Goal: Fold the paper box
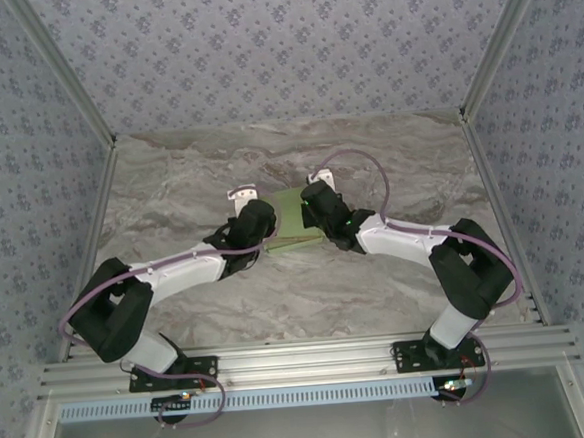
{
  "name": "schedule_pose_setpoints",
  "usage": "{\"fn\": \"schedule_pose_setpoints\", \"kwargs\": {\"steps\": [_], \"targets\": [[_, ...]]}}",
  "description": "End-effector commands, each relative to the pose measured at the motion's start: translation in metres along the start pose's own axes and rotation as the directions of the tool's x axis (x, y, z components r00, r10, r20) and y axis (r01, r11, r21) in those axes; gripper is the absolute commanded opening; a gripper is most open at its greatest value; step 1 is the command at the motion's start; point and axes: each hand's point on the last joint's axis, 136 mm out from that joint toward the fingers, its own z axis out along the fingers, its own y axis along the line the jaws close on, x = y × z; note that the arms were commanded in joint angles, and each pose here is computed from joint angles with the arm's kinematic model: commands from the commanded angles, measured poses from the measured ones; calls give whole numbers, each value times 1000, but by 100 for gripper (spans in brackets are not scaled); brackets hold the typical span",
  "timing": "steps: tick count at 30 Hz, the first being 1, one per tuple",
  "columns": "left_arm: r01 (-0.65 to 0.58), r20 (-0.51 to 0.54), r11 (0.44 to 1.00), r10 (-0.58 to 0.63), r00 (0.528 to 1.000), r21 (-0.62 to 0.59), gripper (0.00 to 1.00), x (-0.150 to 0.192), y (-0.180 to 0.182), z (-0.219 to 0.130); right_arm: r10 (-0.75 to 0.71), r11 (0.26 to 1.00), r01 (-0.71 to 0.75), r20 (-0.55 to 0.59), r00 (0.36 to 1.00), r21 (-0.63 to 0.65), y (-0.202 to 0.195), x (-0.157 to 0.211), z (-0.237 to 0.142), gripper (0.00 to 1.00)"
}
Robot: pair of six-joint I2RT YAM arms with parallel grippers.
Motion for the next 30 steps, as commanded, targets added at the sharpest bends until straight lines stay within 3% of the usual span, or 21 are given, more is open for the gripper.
{"fn": "schedule_pose_setpoints", "kwargs": {"steps": [1, 30], "targets": [[64, 84, 996, -58, 995, -62, 6, -5, 6, -1, 36, 996, -37, 12, 999, 80, -17, 11, 4, 0], [-41, 128, 987, 62, 990, -156, 8, 73, 11, -18, 34, 996, -34, 8, 999, 78, -27, 64, -6, 0]]}}
